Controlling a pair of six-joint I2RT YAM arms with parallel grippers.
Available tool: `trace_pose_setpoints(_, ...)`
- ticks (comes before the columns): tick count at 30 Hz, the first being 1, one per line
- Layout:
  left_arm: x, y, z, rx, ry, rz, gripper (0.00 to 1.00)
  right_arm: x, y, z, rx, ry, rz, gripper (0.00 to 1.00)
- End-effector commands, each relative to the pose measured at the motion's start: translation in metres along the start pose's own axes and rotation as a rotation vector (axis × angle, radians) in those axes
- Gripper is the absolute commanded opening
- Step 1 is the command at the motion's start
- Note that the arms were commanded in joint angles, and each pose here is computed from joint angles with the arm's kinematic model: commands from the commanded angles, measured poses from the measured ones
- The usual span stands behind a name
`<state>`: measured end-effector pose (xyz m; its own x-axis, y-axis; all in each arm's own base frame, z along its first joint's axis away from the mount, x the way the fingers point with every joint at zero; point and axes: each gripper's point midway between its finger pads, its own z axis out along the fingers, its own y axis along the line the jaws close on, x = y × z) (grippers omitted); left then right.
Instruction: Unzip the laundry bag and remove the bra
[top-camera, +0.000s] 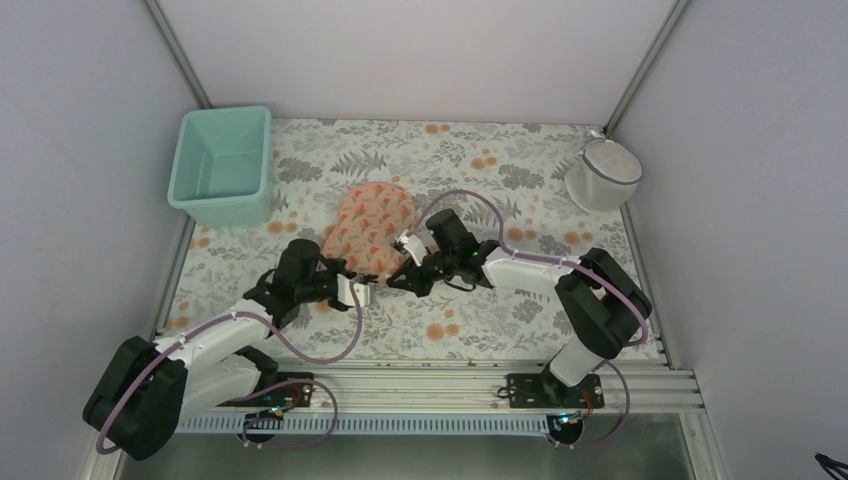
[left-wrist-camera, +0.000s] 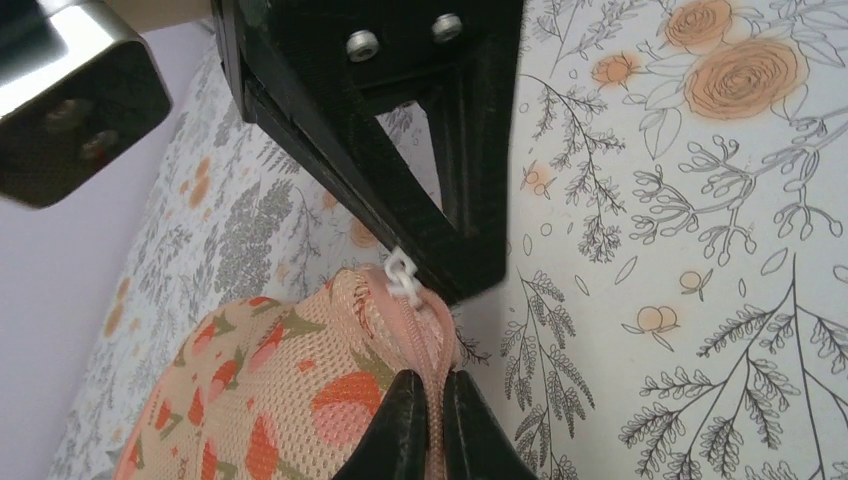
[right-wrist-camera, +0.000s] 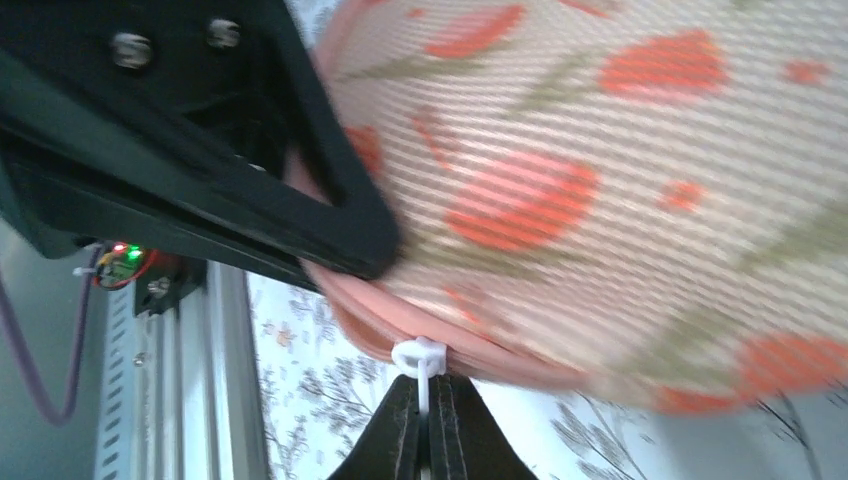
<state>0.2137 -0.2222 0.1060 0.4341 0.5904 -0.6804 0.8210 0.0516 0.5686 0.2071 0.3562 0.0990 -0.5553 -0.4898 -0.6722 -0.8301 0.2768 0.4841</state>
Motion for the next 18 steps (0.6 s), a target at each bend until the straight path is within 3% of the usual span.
trace_pose_setpoints(1,0.006,-0.016,0.0,0.04,0.007,0.076,0.02,0.016,-0.037,-0.017,0.119,0.006,0.065,0.04)
trace_pose_setpoints(18,0.004,-0.042,-0.002,0.142,-0.027,0.104,0.02,0.038,-0.075,-0.024,0.206,0.017,0.187,0.04)
